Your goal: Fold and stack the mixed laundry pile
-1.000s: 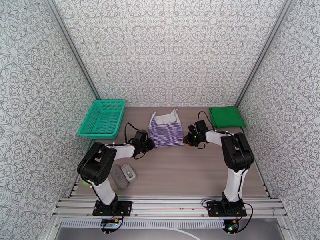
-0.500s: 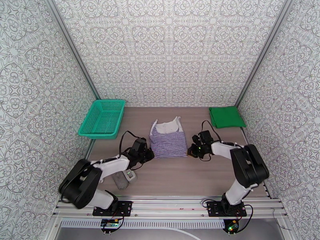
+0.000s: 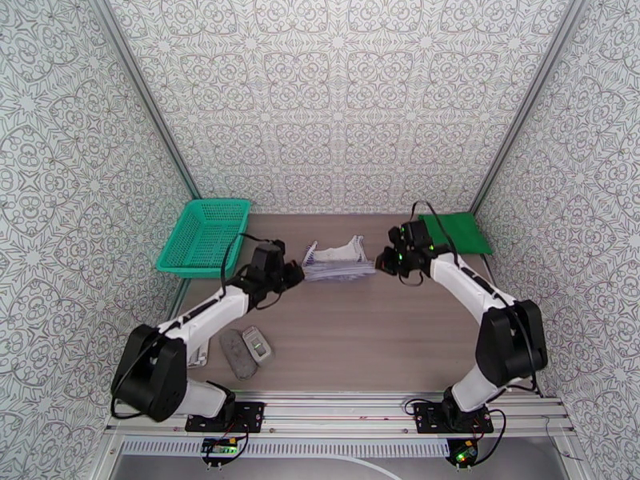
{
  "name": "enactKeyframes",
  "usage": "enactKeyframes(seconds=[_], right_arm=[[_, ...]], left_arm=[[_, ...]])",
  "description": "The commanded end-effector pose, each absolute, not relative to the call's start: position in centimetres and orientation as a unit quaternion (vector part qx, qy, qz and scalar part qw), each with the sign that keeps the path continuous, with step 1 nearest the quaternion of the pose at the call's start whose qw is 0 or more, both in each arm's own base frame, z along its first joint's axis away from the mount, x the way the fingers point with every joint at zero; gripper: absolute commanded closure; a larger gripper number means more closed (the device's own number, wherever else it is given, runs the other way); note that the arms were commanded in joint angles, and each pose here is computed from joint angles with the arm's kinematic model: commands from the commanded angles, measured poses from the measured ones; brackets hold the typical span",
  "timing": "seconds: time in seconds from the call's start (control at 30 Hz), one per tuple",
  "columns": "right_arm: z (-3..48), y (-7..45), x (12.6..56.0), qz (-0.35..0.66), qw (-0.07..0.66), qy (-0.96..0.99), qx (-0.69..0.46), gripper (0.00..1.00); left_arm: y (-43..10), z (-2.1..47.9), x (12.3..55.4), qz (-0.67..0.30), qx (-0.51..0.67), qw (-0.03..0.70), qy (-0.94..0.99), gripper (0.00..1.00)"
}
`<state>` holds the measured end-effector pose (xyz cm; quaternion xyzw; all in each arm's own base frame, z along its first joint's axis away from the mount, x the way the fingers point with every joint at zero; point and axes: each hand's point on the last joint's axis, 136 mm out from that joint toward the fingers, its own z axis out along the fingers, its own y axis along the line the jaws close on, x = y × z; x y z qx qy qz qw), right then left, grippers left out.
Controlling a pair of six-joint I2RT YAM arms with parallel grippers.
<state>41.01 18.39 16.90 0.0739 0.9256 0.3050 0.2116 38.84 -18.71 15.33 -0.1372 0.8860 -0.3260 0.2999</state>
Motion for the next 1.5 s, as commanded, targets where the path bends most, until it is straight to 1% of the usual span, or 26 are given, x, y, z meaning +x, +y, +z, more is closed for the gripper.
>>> enactKeyframes(seconds=[0.0,0.17,0.27,0.43,0.5,0.57,0.6,0.67,0.7,0.73,0.8,0.87,0.97,1.03,1.13,1.27,1.33,1.37,1.4,1.43,1.47], right_arm=[[16.4,17.8,44.2,0.289,0.215,0.928,0.096,1.00],[16.6,19.2,48.9,0.330,0.244,0.908,0.081,1.00],[15.6,19.8,51.6,0.348,0.248,0.901,0.082,1.00],[14.6,20.4,55.1,0.375,0.260,0.886,0.078,1.00],[14.1,20.7,56.3,0.387,0.266,0.880,0.074,0.97],[13.5,21.0,57.4,0.396,0.273,0.874,0.071,0.93],[13.2,21.2,58.2,0.403,0.280,0.868,0.068,0.85],[12.7,21.3,59.4,0.416,0.296,0.857,0.062,0.74],[12.3,21.3,60.2,0.424,0.305,0.850,0.063,0.63],[12.0,21.3,60.8,0.431,0.310,0.845,0.062,0.59],[11.8,21.1,61.8,0.439,0.317,0.838,0.061,0.55],[11.8,20.9,62.1,0.442,0.320,0.836,0.058,0.53],[12.4,20.1,61.5,0.422,0.326,0.844,0.048,0.45],[12.1,18.9,60.4,0.377,0.321,0.868,0.041,0.40],[11.5,17.6,57.8,0.329,0.304,0.893,0.027,0.39],[9.5,16.3,53.9,0.287,0.266,0.920,0.019,0.39],[8.1,15.9,51.9,0.276,0.234,0.932,0.016,0.36],[7.4,15.6,51.2,0.268,0.220,0.938,0.020,0.33],[6.6,15.2,50.2,0.261,0.205,0.943,0.029,0.27],[6.1,15.3,49.5,0.266,0.194,0.944,0.035,0.23],[5.8,15.3,48.9,0.276,0.184,0.942,0.047,0.22]], left_arm=[[-18.1,15.3,41.7,-0.341,-0.135,0.301,0.880,1.00],[-17.8,15.1,46.4,-0.363,-0.143,0.310,0.867,1.00],[-17.5,13.9,49.0,-0.383,-0.157,0.297,0.861,1.00],[-17.0,12.2,52.0,-0.406,-0.181,0.298,0.845,1.00],[-16.8,11.3,52.8,-0.408,-0.190,0.298,0.842,0.98],[-16.6,10.4,53.8,-0.413,-0.198,0.297,0.838,0.87],[-16.4,9.9,54.4,-0.418,-0.203,0.296,0.835,0.79],[-16.1,9.3,55.4,-0.433,-0.215,0.305,0.821,0.71],[-16.0,9.3,55.9,-0.443,-0.217,0.312,0.812,0.67],[-15.9,9.4,56.5,-0.452,-0.219,0.318,0.804,0.63],[-15.6,9.8,57.3,-0.464,-0.222,0.333,0.790,0.56],[-14.9,10.1,57.9,-0.465,-0.230,0.346,0.782,0.54],[-13.5,10.7,58.1,-0.448,-0.238,0.361,0.782,0.55],[-12.2,11.3,57.5,-0.415,-0.240,0.373,0.794,0.55],[-11.6,13.0,55.8,-0.352,-0.214,0.384,0.826,0.54],[-12.4,14.8,52.9,-0.247,-0.152,0.378,0.879,0.52],[-14.3,15.7,51.5,-0.230,-0.110,0.372,0.893,0.52],[-15.7,16.1,51.0,-0.241,-0.091,0.367,0.894,0.52],[-17.8,16.6,50.6,-0.257,-0.064,0.361,0.894,0.52],[-20.0,16.7,50.2,-0.267,-0.038,0.352,0.896,0.52],[-21.6,16.6,50.0,-0.267,-0.016,0.345,0.899,0.52]])
